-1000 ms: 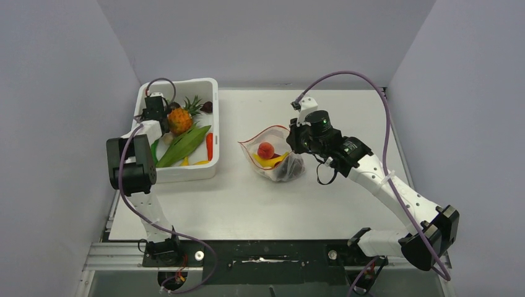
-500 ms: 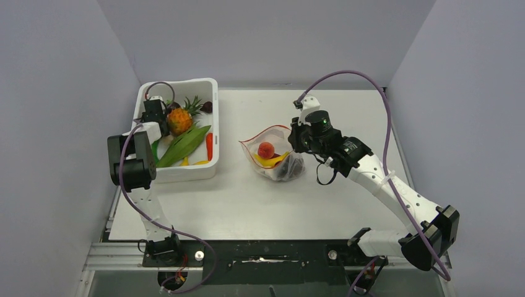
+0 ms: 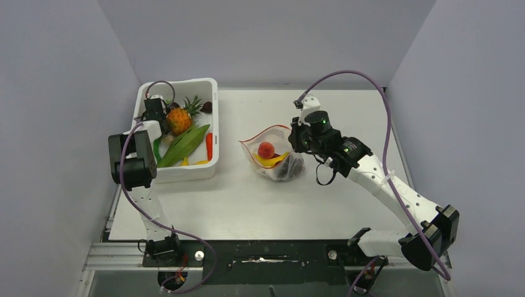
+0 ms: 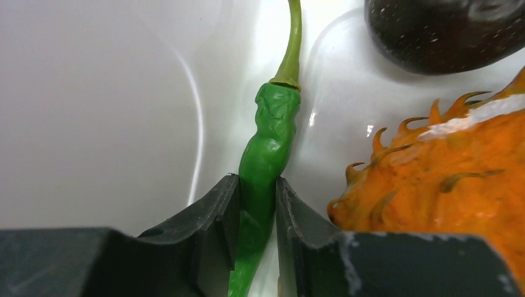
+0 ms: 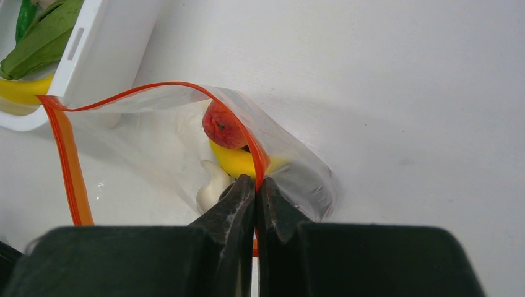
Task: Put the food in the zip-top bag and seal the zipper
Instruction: Pick up the fake vegetable from the bin.
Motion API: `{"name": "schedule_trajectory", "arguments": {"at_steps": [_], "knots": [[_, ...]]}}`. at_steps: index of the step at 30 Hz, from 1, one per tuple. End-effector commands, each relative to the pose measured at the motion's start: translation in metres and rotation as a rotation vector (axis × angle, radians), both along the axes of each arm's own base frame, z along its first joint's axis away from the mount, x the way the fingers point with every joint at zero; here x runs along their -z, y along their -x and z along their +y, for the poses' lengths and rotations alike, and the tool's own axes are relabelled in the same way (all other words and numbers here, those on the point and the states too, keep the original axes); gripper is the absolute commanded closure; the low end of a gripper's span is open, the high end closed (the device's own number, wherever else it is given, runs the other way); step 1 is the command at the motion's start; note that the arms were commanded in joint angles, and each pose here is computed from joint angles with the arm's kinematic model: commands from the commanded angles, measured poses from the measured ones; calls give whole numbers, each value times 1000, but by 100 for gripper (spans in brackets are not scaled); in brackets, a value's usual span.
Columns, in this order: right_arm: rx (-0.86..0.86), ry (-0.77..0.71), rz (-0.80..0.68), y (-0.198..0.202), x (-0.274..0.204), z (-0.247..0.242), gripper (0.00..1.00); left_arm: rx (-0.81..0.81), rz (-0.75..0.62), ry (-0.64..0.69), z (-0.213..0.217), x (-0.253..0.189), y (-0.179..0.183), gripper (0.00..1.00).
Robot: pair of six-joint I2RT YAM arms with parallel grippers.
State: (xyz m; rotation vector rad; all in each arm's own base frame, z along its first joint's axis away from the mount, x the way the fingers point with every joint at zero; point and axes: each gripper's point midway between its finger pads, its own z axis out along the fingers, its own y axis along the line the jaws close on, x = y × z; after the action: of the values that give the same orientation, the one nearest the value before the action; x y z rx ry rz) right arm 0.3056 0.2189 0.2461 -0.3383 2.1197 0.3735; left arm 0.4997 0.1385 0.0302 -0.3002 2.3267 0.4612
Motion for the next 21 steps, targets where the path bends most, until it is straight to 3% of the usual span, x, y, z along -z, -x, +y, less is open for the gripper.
{"name": "schedule_trajectory", "arguments": {"at_steps": [1, 8, 21], "knots": [[15, -77, -96, -10, -36, 11, 100, -6, -102, -6, -4, -44, -21, 79], [11, -106, -94, -3, -38, 15, 100, -65, -188, 25, -7, -91, -14, 82], [12, -200, -43, 2, -25, 27, 100, -81, -243, 190, -35, -135, 16, 85]]}}
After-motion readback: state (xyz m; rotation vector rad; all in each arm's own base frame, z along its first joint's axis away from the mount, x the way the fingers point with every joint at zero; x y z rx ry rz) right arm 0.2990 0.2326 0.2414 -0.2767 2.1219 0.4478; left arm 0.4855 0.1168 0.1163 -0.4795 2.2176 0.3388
